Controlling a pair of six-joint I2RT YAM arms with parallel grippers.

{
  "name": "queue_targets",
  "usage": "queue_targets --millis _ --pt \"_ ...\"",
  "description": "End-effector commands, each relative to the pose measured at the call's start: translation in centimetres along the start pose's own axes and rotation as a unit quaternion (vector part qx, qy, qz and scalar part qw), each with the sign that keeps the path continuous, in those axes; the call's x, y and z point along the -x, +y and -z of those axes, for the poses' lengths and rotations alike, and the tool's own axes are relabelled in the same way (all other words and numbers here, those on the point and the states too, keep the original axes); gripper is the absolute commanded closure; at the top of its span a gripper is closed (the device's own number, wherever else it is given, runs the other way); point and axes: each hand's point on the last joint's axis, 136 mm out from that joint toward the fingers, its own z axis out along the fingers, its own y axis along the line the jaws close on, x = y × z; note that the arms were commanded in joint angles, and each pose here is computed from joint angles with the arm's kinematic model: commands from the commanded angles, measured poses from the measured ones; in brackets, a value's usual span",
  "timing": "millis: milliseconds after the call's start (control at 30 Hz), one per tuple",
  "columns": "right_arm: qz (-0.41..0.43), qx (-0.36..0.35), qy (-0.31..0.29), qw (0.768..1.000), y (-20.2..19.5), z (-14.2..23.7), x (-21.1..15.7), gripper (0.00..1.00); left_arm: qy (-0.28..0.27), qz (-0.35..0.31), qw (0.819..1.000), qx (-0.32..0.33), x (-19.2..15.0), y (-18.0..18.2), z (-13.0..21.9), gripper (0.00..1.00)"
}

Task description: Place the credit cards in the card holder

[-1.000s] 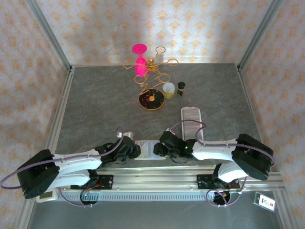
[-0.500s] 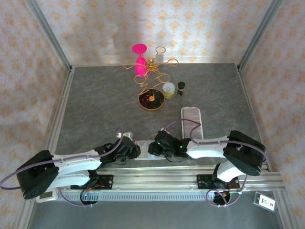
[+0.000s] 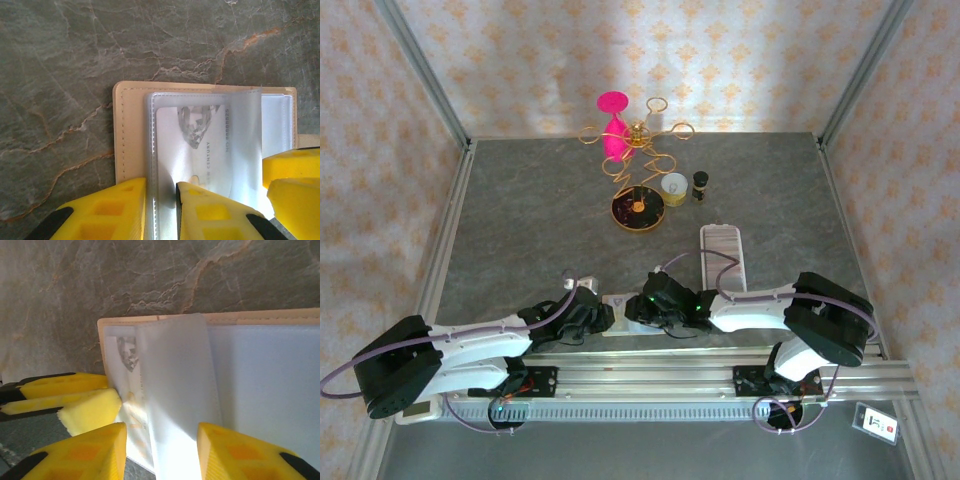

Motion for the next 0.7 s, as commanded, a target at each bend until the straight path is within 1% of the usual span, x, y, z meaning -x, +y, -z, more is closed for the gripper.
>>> queue_targets --millis 0,367,667 --pt "-0.004 0.032 -0.006 0.999 1.8 -0.1 0.3 0.59 0.026 0.004 0.999 0.028 -1.6 1.9 -0.2 0.77" --pt "-0.006 0.048 0.005 0.999 2.5 -0.9 0.0 0.61 0.020 0.014 1.000 0.011 -1.4 1.4 0.0 0.77" --pt "-0.009 0.079 0.005 0.997 3.8 -1.1 0.1 0.62 0.011 0.024 1.000 -0.005 -1.3 1.1 0.1 0.80"
